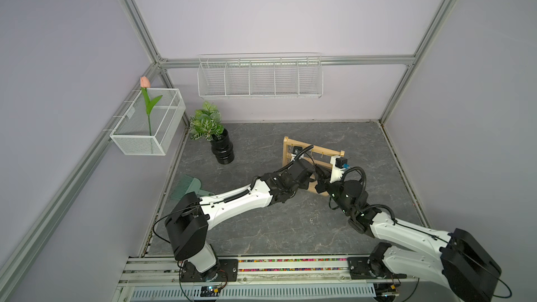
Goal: Hang the necklace on the jewelry display stand
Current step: Hang the necklace on the stand.
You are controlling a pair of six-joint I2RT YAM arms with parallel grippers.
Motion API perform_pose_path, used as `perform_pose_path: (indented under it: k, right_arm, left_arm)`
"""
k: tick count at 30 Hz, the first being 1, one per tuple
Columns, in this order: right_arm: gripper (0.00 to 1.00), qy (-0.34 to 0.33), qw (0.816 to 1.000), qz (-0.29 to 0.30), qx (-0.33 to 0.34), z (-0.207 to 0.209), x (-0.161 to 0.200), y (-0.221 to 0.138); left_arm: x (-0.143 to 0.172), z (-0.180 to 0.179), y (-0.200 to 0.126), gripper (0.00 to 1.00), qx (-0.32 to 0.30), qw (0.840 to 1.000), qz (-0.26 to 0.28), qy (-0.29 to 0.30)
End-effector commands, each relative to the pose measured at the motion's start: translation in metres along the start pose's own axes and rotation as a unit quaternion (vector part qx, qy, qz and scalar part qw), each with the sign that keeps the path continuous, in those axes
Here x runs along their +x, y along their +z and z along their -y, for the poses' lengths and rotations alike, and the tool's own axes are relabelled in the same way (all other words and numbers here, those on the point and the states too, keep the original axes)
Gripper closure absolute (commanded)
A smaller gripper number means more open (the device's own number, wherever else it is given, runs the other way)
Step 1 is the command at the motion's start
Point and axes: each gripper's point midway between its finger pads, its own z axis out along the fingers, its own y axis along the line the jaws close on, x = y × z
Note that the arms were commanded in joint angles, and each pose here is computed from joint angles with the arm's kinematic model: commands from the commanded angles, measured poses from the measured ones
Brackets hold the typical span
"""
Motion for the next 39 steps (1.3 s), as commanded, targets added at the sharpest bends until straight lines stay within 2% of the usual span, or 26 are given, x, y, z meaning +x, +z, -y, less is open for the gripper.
perform_pose_path:
  k: [1,7,17,25,32,39]
  right_arm:
    - [0.93,-0.005,1.0,0.02,-0.002,-0.006,-0.014,0.004]
    - [0.93,-0.001,1.0,0.014,-0.017,-0.013,-0.015,0.007]
    - [0.93,0.0,1.0,0.006,-0.007,-0.008,-0.007,0.008]
    - [0.93,0.006,1.0,0.007,-0.015,-0.011,-0.01,0.005]
    - [0.93,-0.003,1.0,0.011,-0.001,-0.006,-0.013,-0.001]
    - [0.93,-0.002,1.0,0.009,-0.001,-0.005,-0.01,-0.002]
  left_arm:
    - [-0.005,-0.005,-0.015,0.72,-0.005,1.0,0.0,-0.011]
    - [-0.014,0.001,-0.029,0.65,0.018,1.0,-0.002,-0.014]
    - [-0.016,0.002,-0.044,0.61,0.029,0.999,0.002,-0.016]
    - [-0.007,0.013,-0.033,0.57,0.056,0.998,0.0,-0.028]
    - [-0.014,0.027,-0.025,0.56,0.097,0.993,0.041,-0.052]
    - [-0.023,0.03,-0.019,0.56,0.096,0.992,0.065,-0.053]
